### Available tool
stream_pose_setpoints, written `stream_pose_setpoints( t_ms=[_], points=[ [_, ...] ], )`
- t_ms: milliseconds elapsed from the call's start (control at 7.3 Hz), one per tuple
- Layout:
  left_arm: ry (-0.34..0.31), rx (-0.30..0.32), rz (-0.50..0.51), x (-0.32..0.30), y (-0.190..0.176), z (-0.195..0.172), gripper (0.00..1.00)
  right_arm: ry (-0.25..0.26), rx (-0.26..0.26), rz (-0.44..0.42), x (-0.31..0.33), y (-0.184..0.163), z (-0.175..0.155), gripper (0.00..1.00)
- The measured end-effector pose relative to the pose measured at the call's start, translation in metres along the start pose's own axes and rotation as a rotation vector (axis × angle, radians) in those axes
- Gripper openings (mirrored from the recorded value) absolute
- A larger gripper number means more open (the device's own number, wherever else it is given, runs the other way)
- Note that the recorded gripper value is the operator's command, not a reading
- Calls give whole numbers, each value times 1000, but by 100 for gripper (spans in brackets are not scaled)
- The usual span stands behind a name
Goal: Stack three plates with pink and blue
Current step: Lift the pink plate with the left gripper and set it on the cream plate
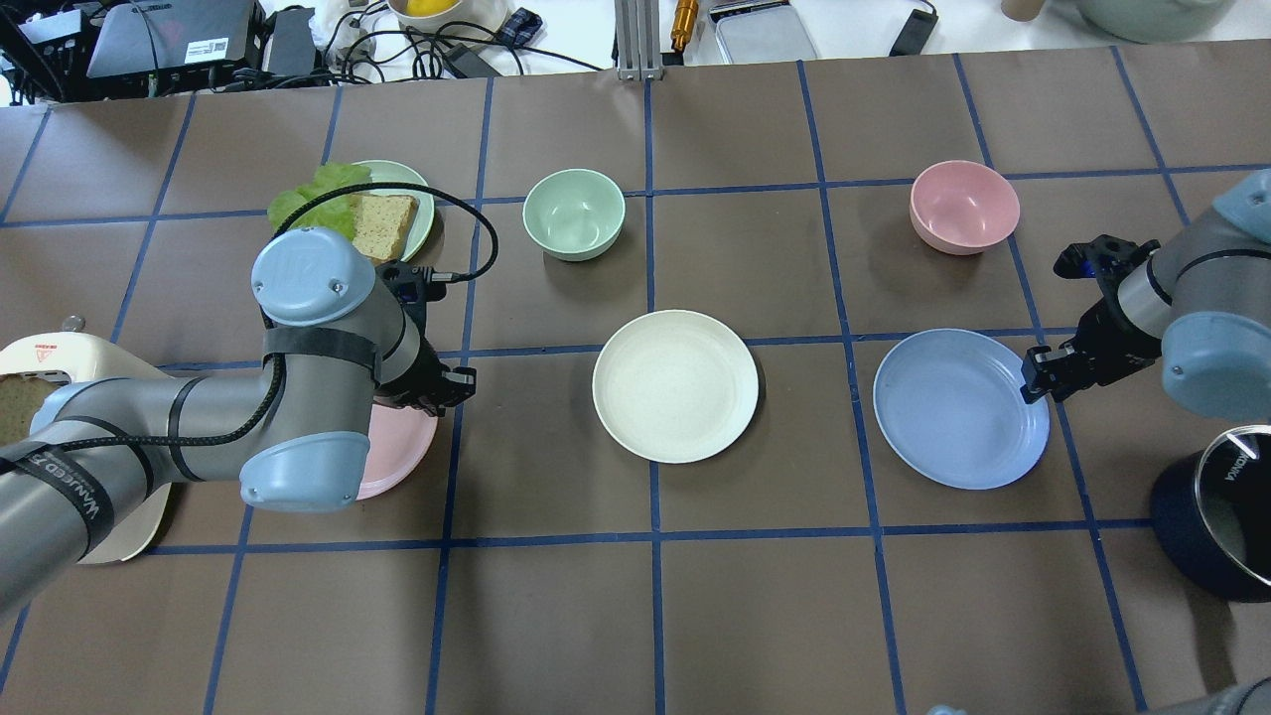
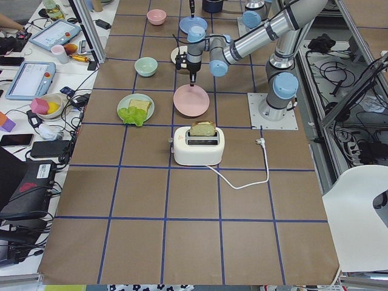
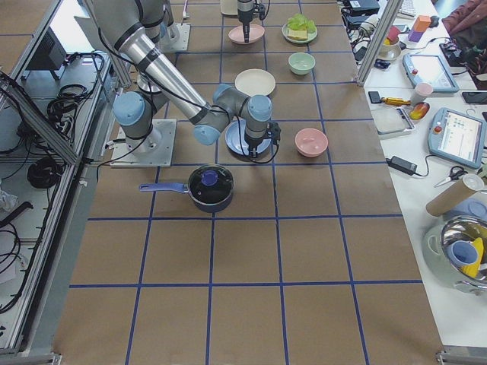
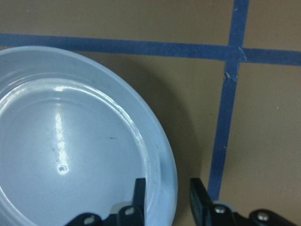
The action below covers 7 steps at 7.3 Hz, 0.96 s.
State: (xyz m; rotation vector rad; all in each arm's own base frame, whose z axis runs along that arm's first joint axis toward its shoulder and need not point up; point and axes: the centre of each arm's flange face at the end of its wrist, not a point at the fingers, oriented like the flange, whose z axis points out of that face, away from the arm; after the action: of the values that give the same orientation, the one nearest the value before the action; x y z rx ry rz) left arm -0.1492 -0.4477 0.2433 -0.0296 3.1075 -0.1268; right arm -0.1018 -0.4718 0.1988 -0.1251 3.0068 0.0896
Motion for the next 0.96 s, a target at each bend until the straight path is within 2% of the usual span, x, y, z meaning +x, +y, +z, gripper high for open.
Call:
stream_pose_setpoints(
  t_ms=[137,411,685,959],
  points=[
    [6,13,-11,21,-7,-15,0,-3,-4,5,1,-1,2,33],
    [15,-15,-24,82,-23,-56,0,-9,-13,15,3,-2,7,29],
    [24,-39,-21,154,-29,-85,0,-14,-19,17,4,-4,11,14],
    [39,-29,-42,230,-29,-90,0,-14,-19,16,5,-5,11,2]
  ],
)
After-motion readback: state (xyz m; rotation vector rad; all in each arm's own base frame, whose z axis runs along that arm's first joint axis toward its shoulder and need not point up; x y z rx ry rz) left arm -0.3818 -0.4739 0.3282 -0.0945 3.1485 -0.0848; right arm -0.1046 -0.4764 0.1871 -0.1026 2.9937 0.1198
